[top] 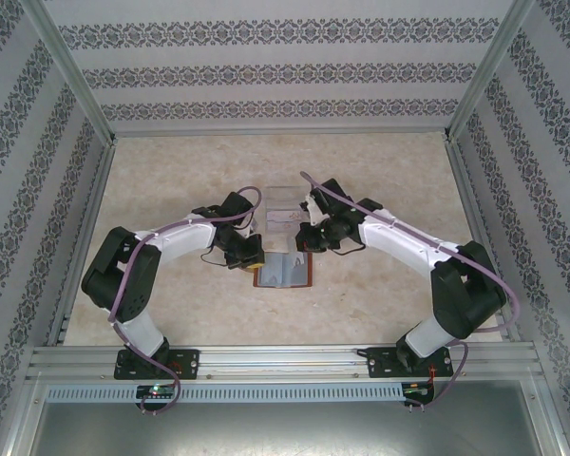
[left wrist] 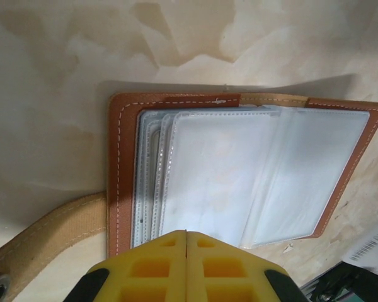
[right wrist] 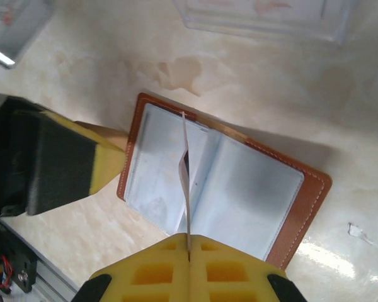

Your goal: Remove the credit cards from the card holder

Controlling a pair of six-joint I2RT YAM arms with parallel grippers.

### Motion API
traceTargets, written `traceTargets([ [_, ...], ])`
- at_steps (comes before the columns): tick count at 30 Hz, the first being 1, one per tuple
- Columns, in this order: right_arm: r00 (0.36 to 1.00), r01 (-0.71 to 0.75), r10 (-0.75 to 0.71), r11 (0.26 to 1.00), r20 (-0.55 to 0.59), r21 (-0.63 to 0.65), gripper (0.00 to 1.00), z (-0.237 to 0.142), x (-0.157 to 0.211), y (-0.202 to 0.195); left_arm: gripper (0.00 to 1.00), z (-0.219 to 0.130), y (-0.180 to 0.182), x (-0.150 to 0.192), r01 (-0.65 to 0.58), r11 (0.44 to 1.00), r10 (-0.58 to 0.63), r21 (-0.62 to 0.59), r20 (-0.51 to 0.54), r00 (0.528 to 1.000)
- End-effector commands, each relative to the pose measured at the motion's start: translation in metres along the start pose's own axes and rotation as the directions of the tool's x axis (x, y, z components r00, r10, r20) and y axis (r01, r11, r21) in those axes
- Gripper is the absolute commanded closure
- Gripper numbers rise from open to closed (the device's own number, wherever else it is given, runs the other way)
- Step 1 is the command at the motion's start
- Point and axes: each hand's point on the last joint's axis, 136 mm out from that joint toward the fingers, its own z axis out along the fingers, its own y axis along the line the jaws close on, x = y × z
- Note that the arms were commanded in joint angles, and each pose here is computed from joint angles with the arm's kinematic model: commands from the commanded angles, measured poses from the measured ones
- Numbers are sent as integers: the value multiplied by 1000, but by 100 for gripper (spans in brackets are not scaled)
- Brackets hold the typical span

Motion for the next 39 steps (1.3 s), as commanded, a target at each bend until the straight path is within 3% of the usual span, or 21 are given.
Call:
traceTargets([
  [1,981,194,-194,981,-10,-15,100,-8,-10,7,93,-8,3,4,-24,999,24,-30,11,1000],
  [4,944,327,-326,945,-45,13,100,-5,-14,2,93,-9,7,2,-19,999,20,-32,27,999],
  [8,842,536,-532,844,-86,24,100,-5,-25,0,93,-11,13,2,-15,999,17,-39,55,998],
  [14,693,712,-702,703,-165,1,100,0,-45,-7,93,-15,21,1,1,999,2,-47,75,997],
  [23,487,854,-821,519,-299,-35,100,-1,-78,-16,92,-21,32,0,21,998,-15,-65,92,996],
  [29,375,912,-871,408,-317,-42,100,-2,-103,-20,92,-23,38,2,45,997,-38,-69,100,994],
  [39,273,951,-904,306,-330,-50,100,4,-136,-19,92,-25,45,5,69,995,-61,-76,104,993],
])
